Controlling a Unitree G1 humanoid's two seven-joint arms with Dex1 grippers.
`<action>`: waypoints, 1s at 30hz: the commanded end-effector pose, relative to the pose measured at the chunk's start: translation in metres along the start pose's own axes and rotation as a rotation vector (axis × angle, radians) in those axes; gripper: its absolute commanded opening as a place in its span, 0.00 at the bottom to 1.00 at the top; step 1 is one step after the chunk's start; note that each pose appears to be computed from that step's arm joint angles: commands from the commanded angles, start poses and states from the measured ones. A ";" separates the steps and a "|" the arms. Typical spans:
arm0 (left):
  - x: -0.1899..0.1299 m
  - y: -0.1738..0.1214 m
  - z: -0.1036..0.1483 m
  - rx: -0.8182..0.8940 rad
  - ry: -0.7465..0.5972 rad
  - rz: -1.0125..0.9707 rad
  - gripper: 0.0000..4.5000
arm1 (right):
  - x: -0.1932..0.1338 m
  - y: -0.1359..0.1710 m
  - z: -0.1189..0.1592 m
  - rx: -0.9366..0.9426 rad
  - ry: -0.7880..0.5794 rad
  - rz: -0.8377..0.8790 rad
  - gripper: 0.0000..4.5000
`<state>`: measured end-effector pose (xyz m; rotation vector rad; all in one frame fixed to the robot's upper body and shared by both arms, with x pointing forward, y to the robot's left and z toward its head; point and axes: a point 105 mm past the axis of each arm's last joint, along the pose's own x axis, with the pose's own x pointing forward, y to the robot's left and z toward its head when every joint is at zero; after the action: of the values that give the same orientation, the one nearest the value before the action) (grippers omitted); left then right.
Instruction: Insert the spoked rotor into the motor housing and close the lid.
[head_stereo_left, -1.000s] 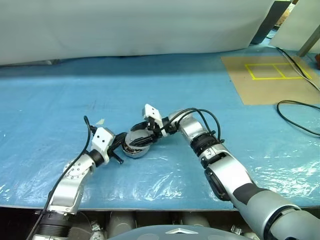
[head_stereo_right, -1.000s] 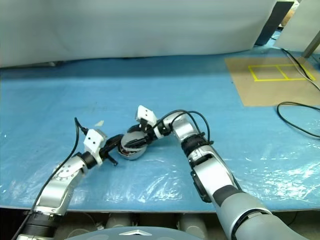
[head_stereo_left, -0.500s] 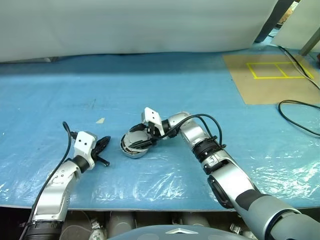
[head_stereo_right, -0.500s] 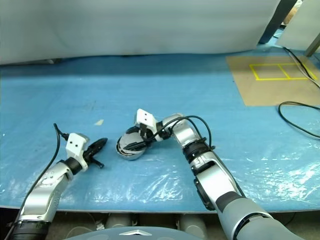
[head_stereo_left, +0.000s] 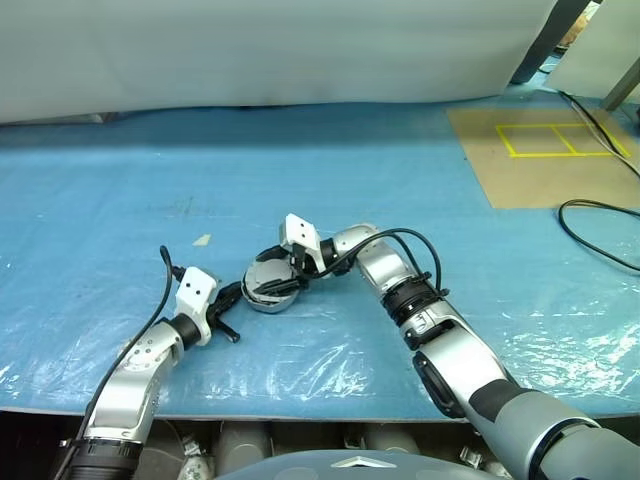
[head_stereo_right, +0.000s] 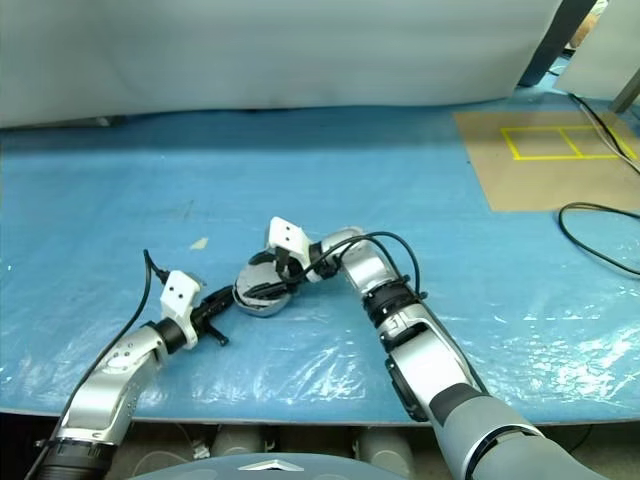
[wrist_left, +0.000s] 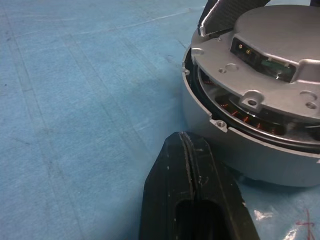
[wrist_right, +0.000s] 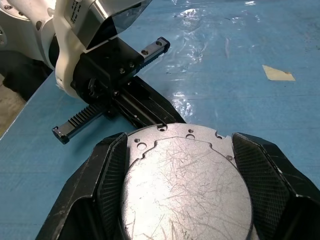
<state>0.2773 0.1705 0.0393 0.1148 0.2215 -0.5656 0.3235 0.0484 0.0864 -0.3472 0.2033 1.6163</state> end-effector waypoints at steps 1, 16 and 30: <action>0.005 -0.017 0.003 0.001 -0.014 -0.080 0.00 | 0.022 -0.002 0.006 -0.024 0.008 -0.058 0.67; 0.001 -0.008 0.002 0.002 -0.012 -0.044 0.00 | 0.043 -0.001 -0.016 -0.063 0.170 -0.126 0.67; -0.010 0.004 0.020 0.008 -0.111 0.012 0.00 | 0.016 -0.002 -0.054 0.032 0.268 -0.086 0.67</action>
<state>0.2743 0.1830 0.0362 0.0969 0.2236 -0.5260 0.3375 0.0688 0.0805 -0.5360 0.1907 1.4895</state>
